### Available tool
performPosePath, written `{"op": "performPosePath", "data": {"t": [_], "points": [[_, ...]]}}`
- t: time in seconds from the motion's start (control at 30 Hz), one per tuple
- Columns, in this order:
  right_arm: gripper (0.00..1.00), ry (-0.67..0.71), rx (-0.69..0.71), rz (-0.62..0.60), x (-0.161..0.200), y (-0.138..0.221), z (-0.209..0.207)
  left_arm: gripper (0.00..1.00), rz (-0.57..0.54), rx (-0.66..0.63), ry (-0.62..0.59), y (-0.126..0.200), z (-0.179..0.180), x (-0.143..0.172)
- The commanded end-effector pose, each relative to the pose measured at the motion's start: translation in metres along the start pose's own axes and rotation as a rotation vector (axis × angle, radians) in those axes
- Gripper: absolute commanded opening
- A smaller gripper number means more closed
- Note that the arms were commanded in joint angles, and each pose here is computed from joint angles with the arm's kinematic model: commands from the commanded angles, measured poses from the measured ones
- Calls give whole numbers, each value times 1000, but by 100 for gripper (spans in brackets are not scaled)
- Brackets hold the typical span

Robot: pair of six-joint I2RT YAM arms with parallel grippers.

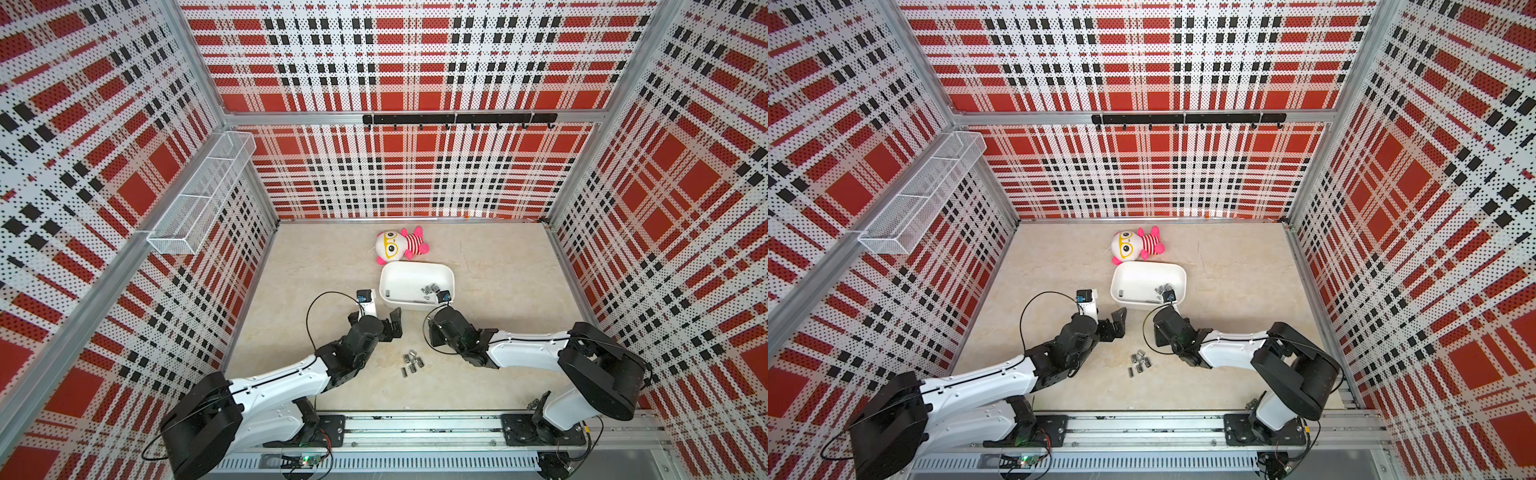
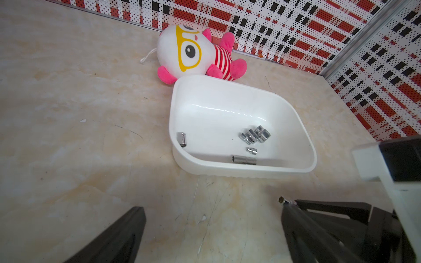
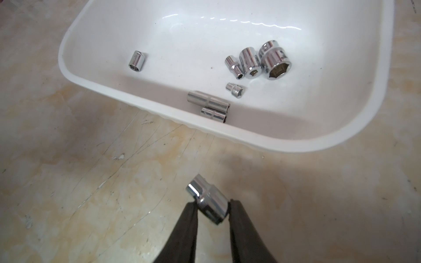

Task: Put the socket on the desktop into the storage box
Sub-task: Place the socket head in the storage box.

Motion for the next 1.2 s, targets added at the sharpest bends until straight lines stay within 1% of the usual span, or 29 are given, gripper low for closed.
{"op": "performPosePath", "data": {"t": [0.0,0.23,0.43,0.57,0.6,0.73,0.97,1.17], "points": [[27,-10,22,-28,-4,13,-4,99,-14,-7,-9,-1,-5,-5],[28,3,53,-68,-19,33,-10,99,-16,-15,-10,-2,-5,-5],[28,1,83,-101,-47,38,-15,99,-11,-18,-14,-3,-5,-4],[28,-43,72,-94,-68,26,-27,99,-12,-17,-16,-3,-5,-4],[28,-22,82,-85,-73,21,-30,99,-12,-17,-17,-4,-5,-4],[28,-18,96,-41,-86,1,-36,99,-9,-18,-21,-4,-5,-3],[30,-28,107,25,-93,-32,-44,99,-9,-16,-24,-4,-6,-3],[33,-39,103,47,-94,-43,-46,99,-7,-17,-25,-4,-6,-3]]}}
Point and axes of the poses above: each gripper's point midway between its finger pads, its own y axis back along the fingers, its own z axis along the line the jaws close on, x = y × z, the point moved 9 cm from there along y, back along the fingers, and after that the axes turned 14 degrees about y, right-handed, at the moved point
